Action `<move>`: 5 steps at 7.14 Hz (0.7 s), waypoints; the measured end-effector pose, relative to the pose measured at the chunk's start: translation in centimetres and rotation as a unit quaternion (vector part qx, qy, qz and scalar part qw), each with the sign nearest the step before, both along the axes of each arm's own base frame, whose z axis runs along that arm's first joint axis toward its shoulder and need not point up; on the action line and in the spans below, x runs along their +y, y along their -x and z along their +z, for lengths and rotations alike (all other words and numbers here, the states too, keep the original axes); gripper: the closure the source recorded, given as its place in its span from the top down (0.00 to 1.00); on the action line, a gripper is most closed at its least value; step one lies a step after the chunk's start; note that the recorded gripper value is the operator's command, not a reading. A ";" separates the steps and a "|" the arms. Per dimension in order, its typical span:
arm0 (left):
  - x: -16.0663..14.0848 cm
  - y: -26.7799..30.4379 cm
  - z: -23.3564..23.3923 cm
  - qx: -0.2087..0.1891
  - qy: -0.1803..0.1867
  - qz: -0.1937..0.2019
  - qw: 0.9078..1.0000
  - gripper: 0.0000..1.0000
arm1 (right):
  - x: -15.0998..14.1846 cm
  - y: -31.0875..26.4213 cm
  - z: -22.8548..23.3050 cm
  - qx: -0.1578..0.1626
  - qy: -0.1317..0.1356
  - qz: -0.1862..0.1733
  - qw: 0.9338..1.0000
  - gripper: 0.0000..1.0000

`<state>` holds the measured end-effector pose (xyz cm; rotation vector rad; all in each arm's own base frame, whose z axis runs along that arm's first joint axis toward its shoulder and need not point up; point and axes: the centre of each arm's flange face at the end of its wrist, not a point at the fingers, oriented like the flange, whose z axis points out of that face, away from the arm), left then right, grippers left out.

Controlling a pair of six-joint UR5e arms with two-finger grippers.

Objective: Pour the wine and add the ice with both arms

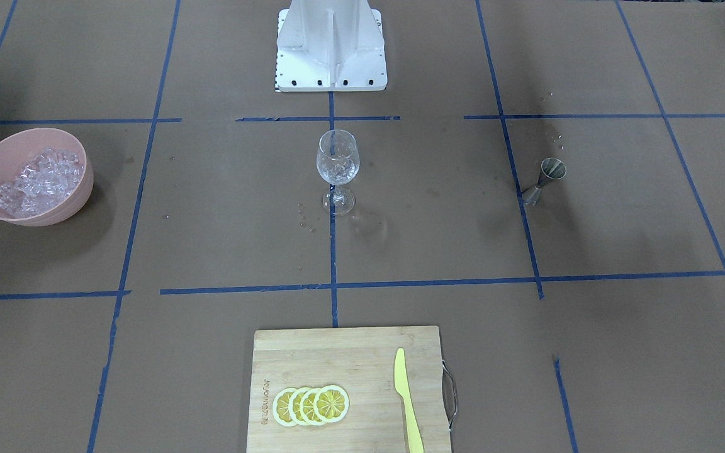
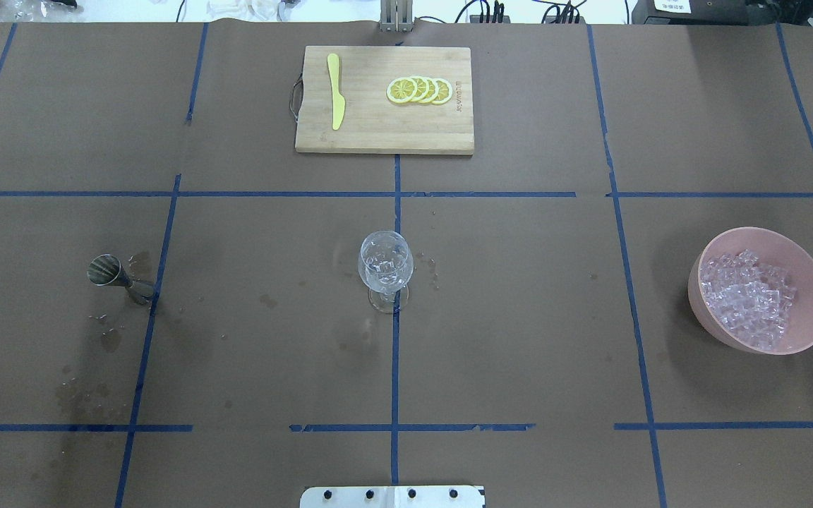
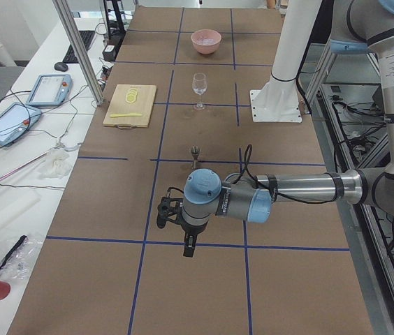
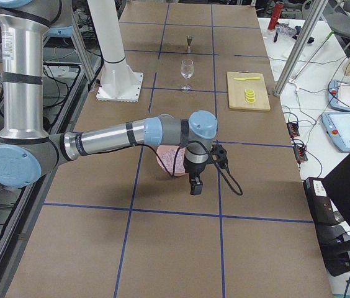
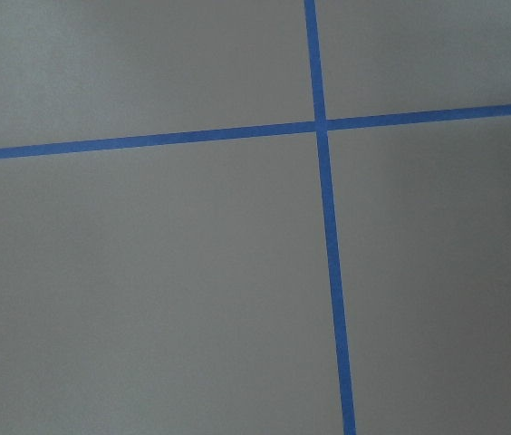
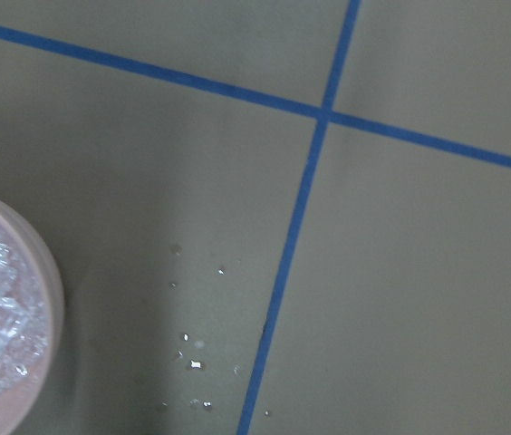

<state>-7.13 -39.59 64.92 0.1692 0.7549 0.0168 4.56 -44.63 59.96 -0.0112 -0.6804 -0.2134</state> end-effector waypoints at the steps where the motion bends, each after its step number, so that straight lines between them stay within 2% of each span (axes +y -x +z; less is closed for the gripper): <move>1: 0.0 0.0 0.0 0.000 0.000 0.000 1.000 1.00 | 0.7 -0.7 2.0 0.000 0.021 0.008 1.000 1.00; 5: 0.0 0.0 0.1 0.001 0.001 0.000 1.000 1.00 | 1.3 -1.0 3.3 -0.002 0.036 0.014 0.999 1.00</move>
